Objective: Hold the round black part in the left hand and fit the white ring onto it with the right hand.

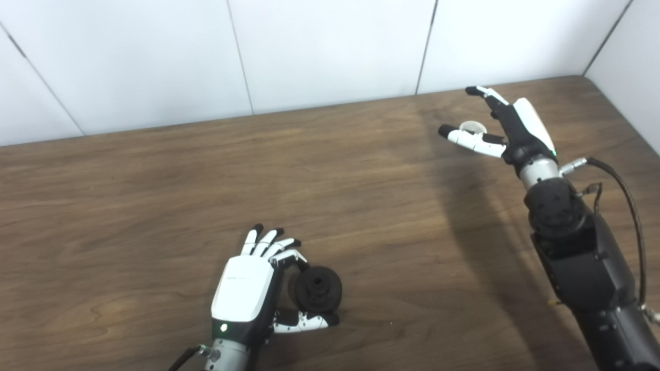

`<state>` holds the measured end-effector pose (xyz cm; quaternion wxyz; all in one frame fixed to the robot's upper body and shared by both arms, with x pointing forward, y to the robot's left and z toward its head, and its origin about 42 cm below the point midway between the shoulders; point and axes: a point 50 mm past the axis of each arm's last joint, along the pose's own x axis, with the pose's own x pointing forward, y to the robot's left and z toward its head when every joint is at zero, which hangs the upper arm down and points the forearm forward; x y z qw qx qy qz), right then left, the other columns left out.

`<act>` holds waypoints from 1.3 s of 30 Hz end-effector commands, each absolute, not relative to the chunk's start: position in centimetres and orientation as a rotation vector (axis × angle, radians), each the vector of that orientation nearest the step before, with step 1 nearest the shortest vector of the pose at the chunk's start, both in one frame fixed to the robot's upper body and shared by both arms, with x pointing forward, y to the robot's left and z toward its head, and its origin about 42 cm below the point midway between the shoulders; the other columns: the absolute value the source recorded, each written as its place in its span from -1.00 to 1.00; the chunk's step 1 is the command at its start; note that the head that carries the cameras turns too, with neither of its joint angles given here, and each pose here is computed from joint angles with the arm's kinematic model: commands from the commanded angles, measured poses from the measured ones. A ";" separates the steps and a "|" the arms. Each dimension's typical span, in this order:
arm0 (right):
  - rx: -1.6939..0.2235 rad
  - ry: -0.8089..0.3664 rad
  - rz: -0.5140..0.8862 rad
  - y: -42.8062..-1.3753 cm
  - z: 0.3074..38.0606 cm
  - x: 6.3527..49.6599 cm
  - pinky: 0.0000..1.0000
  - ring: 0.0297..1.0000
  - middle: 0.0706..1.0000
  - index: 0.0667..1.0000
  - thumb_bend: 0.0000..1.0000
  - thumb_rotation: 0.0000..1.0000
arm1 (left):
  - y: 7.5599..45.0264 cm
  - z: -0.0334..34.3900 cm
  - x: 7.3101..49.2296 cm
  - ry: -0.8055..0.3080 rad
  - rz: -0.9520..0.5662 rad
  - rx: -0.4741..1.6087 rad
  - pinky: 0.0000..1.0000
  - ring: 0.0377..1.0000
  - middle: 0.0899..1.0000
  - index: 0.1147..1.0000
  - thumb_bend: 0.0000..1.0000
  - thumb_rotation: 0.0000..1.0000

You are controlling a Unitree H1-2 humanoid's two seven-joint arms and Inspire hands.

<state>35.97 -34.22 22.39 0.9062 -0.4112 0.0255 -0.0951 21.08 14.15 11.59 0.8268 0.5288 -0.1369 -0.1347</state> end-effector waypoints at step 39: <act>-1.178 0.221 -0.223 -38.1 26.1 43.9 0.92 1.00 0.98 0.60 0.61 -0.28 | 15.9 11.0 20.3 -0.225 -0.318 1.166 1.00 0.77 0.53 -0.16 0.04 -0.88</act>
